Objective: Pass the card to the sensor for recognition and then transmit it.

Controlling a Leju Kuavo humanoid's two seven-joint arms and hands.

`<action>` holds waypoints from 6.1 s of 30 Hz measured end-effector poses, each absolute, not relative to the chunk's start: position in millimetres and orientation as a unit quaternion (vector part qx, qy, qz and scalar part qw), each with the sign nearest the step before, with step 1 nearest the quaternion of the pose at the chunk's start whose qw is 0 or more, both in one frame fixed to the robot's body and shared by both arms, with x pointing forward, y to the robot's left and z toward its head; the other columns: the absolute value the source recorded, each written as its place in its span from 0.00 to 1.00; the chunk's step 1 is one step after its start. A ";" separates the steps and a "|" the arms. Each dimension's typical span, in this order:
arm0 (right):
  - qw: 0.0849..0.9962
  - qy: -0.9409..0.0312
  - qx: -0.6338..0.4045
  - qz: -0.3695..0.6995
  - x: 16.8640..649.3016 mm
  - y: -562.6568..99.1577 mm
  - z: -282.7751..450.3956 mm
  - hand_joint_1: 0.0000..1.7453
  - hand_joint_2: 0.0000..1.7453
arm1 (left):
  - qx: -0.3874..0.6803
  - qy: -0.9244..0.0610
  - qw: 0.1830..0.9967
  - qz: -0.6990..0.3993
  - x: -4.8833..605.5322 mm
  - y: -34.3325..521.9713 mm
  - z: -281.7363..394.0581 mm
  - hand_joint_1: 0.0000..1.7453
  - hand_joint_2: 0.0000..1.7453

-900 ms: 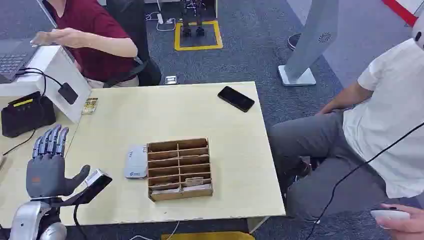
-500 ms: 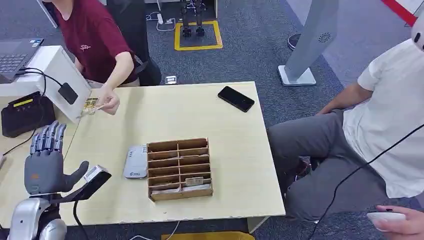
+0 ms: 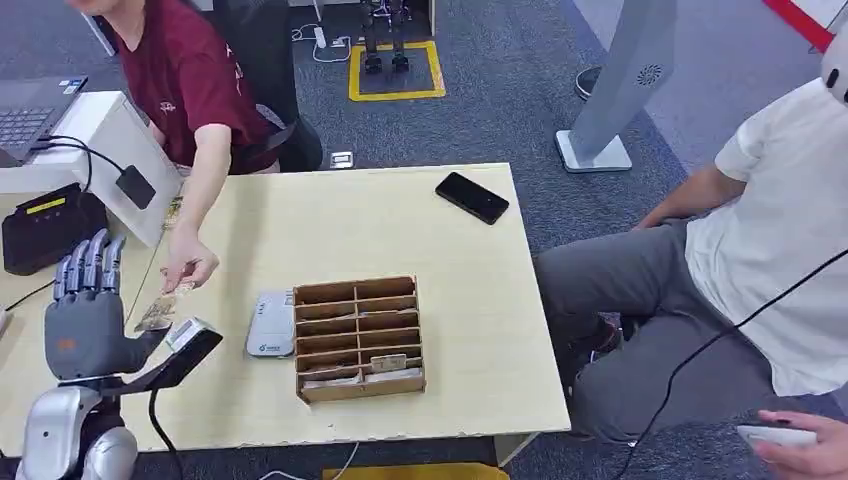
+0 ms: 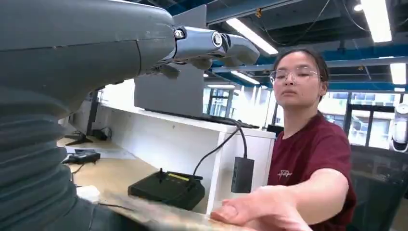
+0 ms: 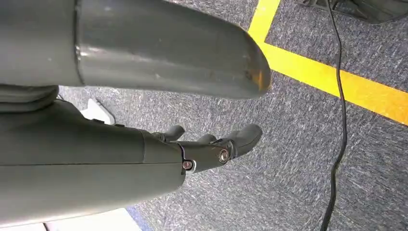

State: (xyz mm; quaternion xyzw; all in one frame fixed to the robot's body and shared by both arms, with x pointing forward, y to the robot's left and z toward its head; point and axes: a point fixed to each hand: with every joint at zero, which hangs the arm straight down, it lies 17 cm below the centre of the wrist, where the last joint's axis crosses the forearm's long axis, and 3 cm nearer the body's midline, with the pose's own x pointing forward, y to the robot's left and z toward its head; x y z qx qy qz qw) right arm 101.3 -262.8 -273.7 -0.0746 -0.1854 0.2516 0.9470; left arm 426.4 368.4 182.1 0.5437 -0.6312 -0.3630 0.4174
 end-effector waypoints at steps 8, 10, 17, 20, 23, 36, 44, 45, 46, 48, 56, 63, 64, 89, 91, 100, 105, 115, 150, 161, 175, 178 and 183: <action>0.947 -0.186 -0.075 0.252 101.5 -262.6 -273.7 0.00 0.00 | 0.506 -0.654 0.455 -0.330 428.5 369.8 179.0 1.00 1.00; 0.947 -0.186 -0.075 0.252 101.6 -262.5 -273.7 0.00 0.00 | 0.502 -0.656 0.462 -0.323 429.2 371.8 179.2 1.00 1.00; 0.946 -0.187 -0.074 0.254 101.7 -262.1 -273.6 0.00 0.00 | 0.462 -0.689 0.477 -0.290 430.2 373.7 184.9 1.00 1.00; 0.945 -0.188 -0.074 0.257 102.7 -261.4 -273.3 0.00 0.00 | 0.441 -0.707 0.478 -0.277 428.5 371.1 187.7 1.00 1.00; 0.944 -0.190 -0.073 0.260 103.2 -260.8 -273.1 0.00 0.00 | 0.400 -0.731 0.492 -0.253 426.3 369.7 188.7 1.00 1.00; 0.944 -0.187 -0.073 0.263 102.7 -260.4 -273.4 0.00 0.00 | 0.204 -0.715 0.650 -0.158 401.6 364.9 122.5 1.00 1.00; 0.942 -0.183 -0.071 0.272 102.0 -258.8 -273.8 0.00 0.00 | 0.224 -0.673 0.688 -0.151 403.8 366.4 96.3 1.00 1.00; 0.942 -0.183 -0.071 0.273 102.0 -258.5 -273.8 0.00 0.00 | 0.226 -0.671 0.691 -0.147 405.5 365.6 94.7 1.00 1.00; 0.942 -0.182 -0.071 0.274 102.0 -258.4 -273.9 0.00 0.00 | 0.227 -0.669 0.693 -0.143 408.0 364.8 93.8 1.00 1.00; 0.941 -0.183 -0.070 0.277 102.6 -257.8 -273.8 0.00 0.00 | 0.231 -0.667 0.695 -0.134 415.0 361.6 94.2 1.00 1.00; 0.937 -0.186 -0.069 0.286 105.9 -255.7 -273.1 0.00 0.00 | 0.236 -0.664 0.699 -0.116 438.0 350.7 100.8 1.00 1.00; 0.936 -0.184 -0.066 0.292 105.1 -253.9 -273.3 0.00 0.00 | 0.247 -0.659 0.701 -0.118 447.6 346.9 102.6 1.00 1.00; 0.936 -0.183 -0.065 0.294 104.8 -253.4 -273.4 0.00 0.00 | 0.250 -0.656 0.702 -0.120 448.9 346.2 101.8 1.00 1.00; 0.931 -0.186 -0.063 0.308 116.5 -247.8 -271.3 0.00 0.00 | 0.253 -0.612 0.735 -0.148 452.5 319.8 63.5 1.00 1.00; 0.931 -0.186 -0.062 0.309 116.4 -247.6 -271.3 0.00 0.00 | 0.246 -0.614 0.736 -0.144 454.9 315.5 64.1 1.00 1.00; 0.927 -0.188 -0.058 0.321 119.3 -242.7 -270.5 0.00 0.00 | 0.212 -0.614 0.751 -0.120 460.7 303.9 61.2 1.00 1.00; 0.925 -0.186 -0.057 0.326 119.0 -241.0 -270.6 0.00 0.00 | 0.205 -0.611 0.755 -0.118 461.0 297.8 57.5 1.00 1.00; 0.924 -0.186 -0.052 0.330 119.3 -233.9 -270.0 0.00 0.00 | 0.208 -0.596 0.767 -0.120 457.9 289.4 47.6 1.00 1.00; 0.914 -0.190 -0.041 0.356 125.8 -214.3 -267.1 0.00 0.00 | 0.207 -0.562 0.793 -0.111 453.3 273.6 22.5 1.00 1.00; 0.913 -0.189 -0.041 0.359 125.9 -213.4 -267.1 0.00 0.00 | 0.213 -0.558 0.793 -0.119 457.0 270.3 20.5 1.00 1.00; 0.914 -0.187 -0.034 0.359 125.1 -207.9 -266.7 0.00 0.00 | 0.213 -0.551 0.797 -0.124 460.3 266.3 15.4 1.00 1.00; 0.913 -0.188 -0.033 0.360 125.9 -206.0 -266.3 0.00 0.00 | 0.221 -0.546 0.798 -0.129 460.2 268.2 12.1 1.00 1.00; 0.913 -0.189 -0.033 0.361 126.3 -204.7 -266.0 0.00 0.00 | 0.222 -0.540 0.802 -0.128 459.2 269.1 7.2 1.00 1.00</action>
